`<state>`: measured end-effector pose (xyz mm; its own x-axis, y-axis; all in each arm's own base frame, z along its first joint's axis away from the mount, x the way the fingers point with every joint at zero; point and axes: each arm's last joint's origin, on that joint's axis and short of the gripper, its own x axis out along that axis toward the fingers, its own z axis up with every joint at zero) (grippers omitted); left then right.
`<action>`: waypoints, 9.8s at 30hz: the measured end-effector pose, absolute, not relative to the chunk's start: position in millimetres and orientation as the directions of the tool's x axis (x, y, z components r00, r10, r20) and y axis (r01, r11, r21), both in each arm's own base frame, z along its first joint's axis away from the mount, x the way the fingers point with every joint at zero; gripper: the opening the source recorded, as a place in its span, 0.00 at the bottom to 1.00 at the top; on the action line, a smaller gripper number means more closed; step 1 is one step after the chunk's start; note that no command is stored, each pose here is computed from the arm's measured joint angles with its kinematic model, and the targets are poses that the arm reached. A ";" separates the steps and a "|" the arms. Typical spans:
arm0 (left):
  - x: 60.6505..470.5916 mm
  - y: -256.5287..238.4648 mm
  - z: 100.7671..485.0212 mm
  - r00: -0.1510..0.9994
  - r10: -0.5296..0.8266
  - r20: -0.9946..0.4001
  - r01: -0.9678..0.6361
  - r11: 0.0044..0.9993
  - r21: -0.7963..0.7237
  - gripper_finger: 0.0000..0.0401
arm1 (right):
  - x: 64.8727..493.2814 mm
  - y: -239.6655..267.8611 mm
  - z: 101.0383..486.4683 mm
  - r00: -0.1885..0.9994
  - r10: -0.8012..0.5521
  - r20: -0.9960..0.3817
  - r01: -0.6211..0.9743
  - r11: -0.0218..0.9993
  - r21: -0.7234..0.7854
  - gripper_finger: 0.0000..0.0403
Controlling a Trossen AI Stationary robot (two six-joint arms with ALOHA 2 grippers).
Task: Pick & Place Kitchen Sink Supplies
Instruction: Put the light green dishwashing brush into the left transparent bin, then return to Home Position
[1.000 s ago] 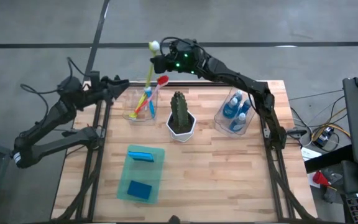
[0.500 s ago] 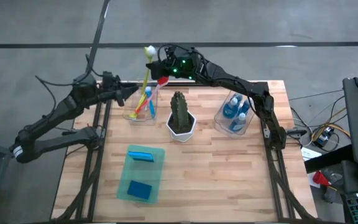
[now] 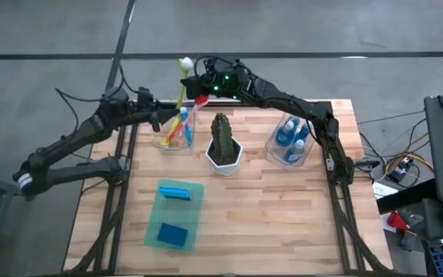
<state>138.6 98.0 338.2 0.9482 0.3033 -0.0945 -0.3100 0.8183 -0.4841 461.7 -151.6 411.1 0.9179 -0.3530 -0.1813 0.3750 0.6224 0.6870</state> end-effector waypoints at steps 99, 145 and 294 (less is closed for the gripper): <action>57.3 30.2 378.8 0.964 0.212 0.160 -0.124 0.893 -0.432 0.01 | 338.2 -51.0 527.2 0.984 0.023 -0.174 0.013 0.980 0.200 0.02; 59.8 32.7 229.6 0.971 0.236 -0.026 -0.236 0.944 -0.232 0.00 | 130.1 19.7 240.8 0.981 -0.190 -0.047 0.195 0.960 0.199 0.02; 102.7 -7.8 175.2 0.997 0.007 0.082 0.015 0.964 -0.267 0.00 | 97.7 14.9 173.3 0.995 -0.073 0.067 0.067 0.993 0.098 0.02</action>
